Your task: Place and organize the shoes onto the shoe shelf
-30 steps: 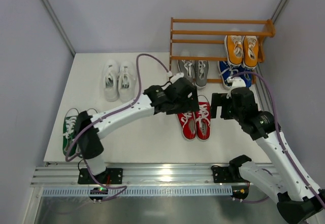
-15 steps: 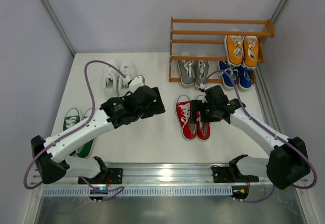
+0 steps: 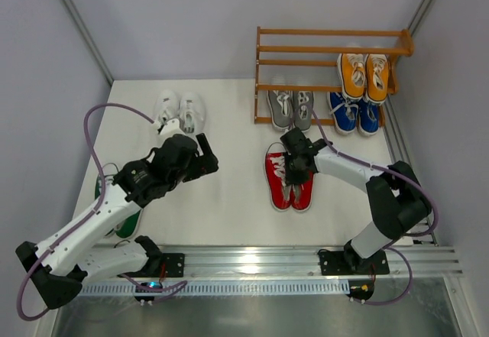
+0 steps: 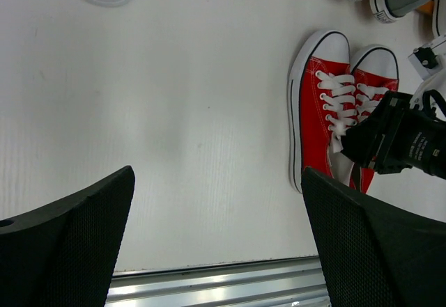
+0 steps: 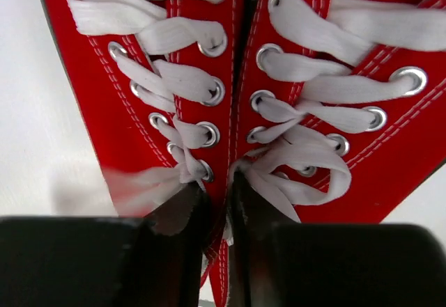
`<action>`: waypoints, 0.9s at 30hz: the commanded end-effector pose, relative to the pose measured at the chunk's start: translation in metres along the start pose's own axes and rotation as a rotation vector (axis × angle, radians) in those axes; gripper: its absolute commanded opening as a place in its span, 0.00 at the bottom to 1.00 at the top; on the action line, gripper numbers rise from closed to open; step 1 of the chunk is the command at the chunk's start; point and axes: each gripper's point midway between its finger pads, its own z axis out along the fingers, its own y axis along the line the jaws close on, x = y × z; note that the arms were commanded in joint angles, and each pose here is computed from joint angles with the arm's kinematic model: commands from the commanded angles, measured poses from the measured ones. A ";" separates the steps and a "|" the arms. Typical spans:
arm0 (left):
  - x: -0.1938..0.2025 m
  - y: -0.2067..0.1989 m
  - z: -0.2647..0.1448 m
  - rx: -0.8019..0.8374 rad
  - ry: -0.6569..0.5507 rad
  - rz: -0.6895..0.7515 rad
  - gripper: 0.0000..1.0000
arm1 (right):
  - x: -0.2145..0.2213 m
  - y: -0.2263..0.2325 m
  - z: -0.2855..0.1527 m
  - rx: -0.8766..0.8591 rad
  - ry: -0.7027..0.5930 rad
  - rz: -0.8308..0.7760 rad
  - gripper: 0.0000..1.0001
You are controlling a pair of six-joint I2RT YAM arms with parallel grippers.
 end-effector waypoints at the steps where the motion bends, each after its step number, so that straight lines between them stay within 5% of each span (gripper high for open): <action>1: -0.001 0.006 -0.003 0.045 -0.004 0.040 1.00 | -0.029 0.009 0.005 0.039 -0.097 0.090 0.13; 2: 0.000 0.006 -0.005 0.055 0.004 0.037 1.00 | -0.028 0.010 0.003 0.044 -0.100 0.112 0.05; 13: -0.001 0.013 -0.001 0.076 -0.020 0.065 1.00 | -0.022 0.028 -0.084 0.000 -0.231 -0.041 0.04; 18: -0.014 0.008 0.005 0.073 -0.078 0.028 1.00 | -0.074 0.036 -0.172 0.006 -0.400 -0.138 0.04; 27: -0.026 -0.014 0.015 0.091 -0.058 0.063 1.00 | -0.162 0.026 -0.203 0.055 -0.499 -0.183 0.04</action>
